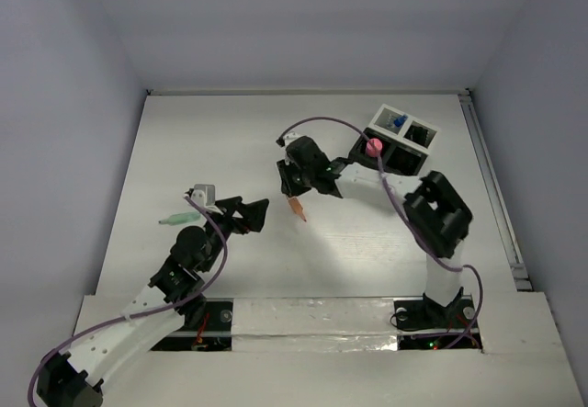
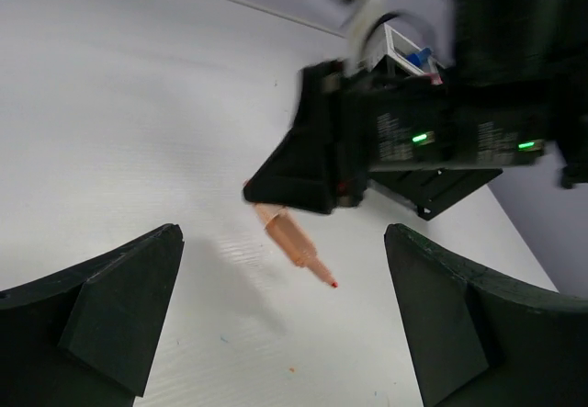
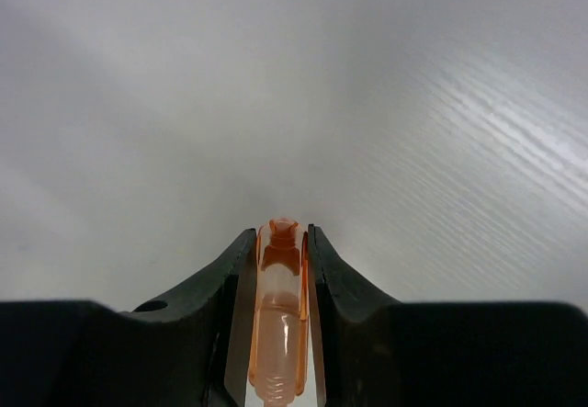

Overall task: Sort the stationery into containers
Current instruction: Pick up the pen from the center of the board, then close the pen cap on the pen.

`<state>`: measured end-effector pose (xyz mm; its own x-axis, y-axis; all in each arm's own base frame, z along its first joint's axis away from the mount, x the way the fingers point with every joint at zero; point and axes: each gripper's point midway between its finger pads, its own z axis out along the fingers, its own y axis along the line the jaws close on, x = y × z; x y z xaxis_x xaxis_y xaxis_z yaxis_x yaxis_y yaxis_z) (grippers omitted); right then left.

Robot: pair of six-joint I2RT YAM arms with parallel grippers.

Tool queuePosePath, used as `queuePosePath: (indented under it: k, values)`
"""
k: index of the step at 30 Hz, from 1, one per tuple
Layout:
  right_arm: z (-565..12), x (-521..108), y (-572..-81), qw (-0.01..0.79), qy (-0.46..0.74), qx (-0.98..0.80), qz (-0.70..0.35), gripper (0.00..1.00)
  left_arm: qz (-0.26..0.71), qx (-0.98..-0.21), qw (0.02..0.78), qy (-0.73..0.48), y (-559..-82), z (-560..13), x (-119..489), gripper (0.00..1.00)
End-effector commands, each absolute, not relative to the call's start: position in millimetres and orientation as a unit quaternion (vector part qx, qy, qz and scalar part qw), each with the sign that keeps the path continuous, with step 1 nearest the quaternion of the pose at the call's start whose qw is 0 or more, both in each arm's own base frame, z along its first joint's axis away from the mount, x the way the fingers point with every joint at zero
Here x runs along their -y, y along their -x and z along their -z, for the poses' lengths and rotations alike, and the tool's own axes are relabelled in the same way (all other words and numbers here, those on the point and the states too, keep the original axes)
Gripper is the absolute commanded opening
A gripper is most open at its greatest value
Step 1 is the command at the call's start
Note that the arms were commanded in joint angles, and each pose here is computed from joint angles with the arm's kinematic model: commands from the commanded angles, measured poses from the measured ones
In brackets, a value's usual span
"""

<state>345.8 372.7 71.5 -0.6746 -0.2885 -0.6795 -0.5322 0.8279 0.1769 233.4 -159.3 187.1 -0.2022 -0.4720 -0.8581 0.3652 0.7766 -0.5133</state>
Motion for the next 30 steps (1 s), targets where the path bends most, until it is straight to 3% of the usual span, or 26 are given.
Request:
queuePosePath:
  k: [1, 2, 4, 12, 20, 30]
  values:
    - [-230, -405, -335, 0.477, 0.259, -0.768, -0.338, 0.11, 0.354, -0.681, 0.641, 0.039, -229, -201, 160, 0.89]
    - [-228, -402, -316, 0.468, 0.277, -0.756, -0.364, 0.11, 0.355, -0.679, 0.641, 0.041, -228, -203, 159, 0.89]
    - [-284, -396, -299, 0.522, 0.274, -0.691, -0.418, 0.11, 0.363, -0.674, 0.642, 0.042, -227, -205, 159, 0.88]
    - [-307, -383, -274, 0.531, 0.259, -0.659, -0.465, 0.07, 0.418, -0.667, 0.616, 0.018, -221, -222, 184, 0.84]
    - [-324, -370, -232, 0.459, 0.273, -0.644, -0.547, 0.03, 0.470, -0.627, 0.621, 0.027, -215, -264, 190, 0.85]
    - [-325, -359, -220, 0.444, 0.272, -0.627, -0.579, 0.01, 0.530, -0.621, 0.577, 0.022, -207, -277, 210, 0.86]
